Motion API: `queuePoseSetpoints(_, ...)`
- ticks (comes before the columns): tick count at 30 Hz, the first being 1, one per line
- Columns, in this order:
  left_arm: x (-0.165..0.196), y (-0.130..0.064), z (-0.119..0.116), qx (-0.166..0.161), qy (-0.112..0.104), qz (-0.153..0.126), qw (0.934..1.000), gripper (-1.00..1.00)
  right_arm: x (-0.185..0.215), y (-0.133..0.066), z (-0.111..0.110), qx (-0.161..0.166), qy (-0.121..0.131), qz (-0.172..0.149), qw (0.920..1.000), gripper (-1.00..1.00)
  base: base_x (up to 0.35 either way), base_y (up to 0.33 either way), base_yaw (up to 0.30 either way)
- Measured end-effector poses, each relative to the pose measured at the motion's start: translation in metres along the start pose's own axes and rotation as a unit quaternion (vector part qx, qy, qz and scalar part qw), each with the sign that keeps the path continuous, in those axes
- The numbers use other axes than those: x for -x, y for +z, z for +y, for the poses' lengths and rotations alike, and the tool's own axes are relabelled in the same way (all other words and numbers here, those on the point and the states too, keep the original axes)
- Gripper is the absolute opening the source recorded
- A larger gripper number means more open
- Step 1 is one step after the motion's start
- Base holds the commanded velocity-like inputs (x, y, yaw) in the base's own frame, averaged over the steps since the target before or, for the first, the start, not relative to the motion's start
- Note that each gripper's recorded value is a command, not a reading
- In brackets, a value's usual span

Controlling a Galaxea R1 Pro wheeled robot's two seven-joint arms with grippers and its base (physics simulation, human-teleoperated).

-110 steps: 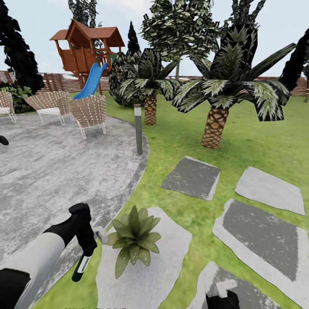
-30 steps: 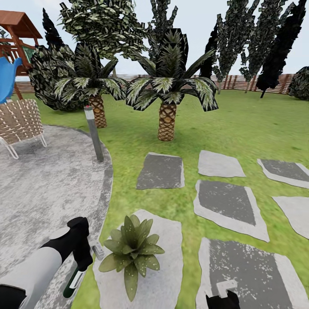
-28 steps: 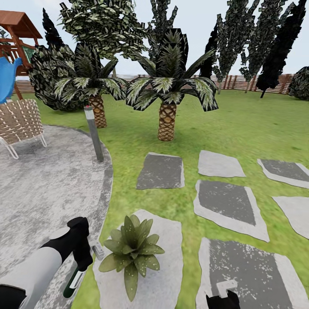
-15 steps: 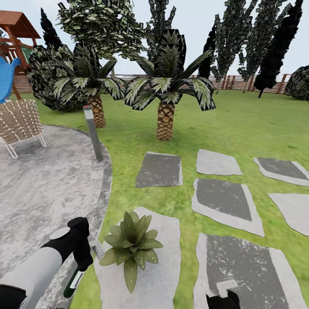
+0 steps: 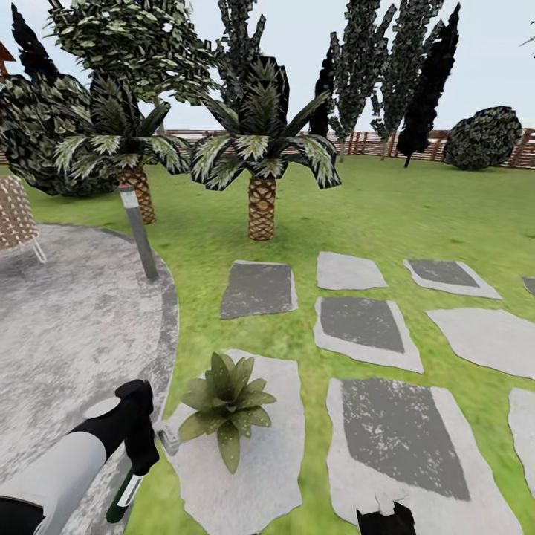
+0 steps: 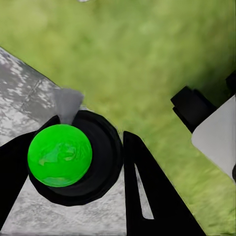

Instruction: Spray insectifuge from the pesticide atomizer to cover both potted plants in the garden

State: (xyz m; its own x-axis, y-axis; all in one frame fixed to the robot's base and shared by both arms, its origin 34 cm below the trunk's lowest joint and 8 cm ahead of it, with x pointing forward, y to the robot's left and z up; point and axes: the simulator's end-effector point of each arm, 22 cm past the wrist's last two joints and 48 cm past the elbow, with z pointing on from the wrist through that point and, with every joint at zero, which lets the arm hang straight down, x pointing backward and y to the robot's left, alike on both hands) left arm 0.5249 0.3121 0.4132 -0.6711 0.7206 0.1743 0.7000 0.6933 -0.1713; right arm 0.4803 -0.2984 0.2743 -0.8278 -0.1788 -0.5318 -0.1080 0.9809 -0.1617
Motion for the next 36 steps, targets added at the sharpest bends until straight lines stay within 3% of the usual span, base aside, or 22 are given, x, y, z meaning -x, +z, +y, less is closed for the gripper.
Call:
queuePoseSetpoints(3, -0.010, 0.011, 0.010, 0.025, -0.006, 0.012, 0.9996, -1.00, 0.000, 0.000, 0.000, 0.000, 0.000, 0.000, 1.0000, 1.00, -0.013, 0.299, -0.255)
queuePoseSetpoints(14, -0.018, 0.021, 0.011, 0.030, -0.014, 0.022, 0.9992, -1.00, 0.000, 0.000, 0.000, 0.000, 0.000, 0.000, 1.0000, 1.00, 0.102, 0.279, -0.210)
queuePoseSetpoints(17, -0.022, 0.032, 0.002, 0.022, -0.013, 0.031, 0.9992, -1.00, 0.000, 0.000, -0.002, -0.001, -0.001, 0.000, 1.0000, 1.00, 0.060, 0.054, -0.018)
queuePoseSetpoints(20, -0.031, 0.050, -0.002, 0.037, -0.008, 0.042, 0.9984, -1.00, -0.001, 0.000, -0.003, -0.002, -0.002, 0.000, 1.0000, 1.00, 0.007, 0.006, -0.002)
queuePoseSetpoints(26, -0.029, 0.065, -0.013, 0.027, -0.024, 0.022, 0.9991, -1.00, -0.001, 0.000, -0.003, -0.001, -0.002, 0.000, 1.0000, 1.00, 0.000, 0.000, 0.000)
queuePoseSetpoints(36, -0.029, 0.067, -0.013, 0.021, -0.039, 0.008, 0.9990, -1.00, -0.001, 0.000, 0.001, 0.001, 0.000, 0.001, 1.0000, 1.00, 0.000, 0.000, -0.119)
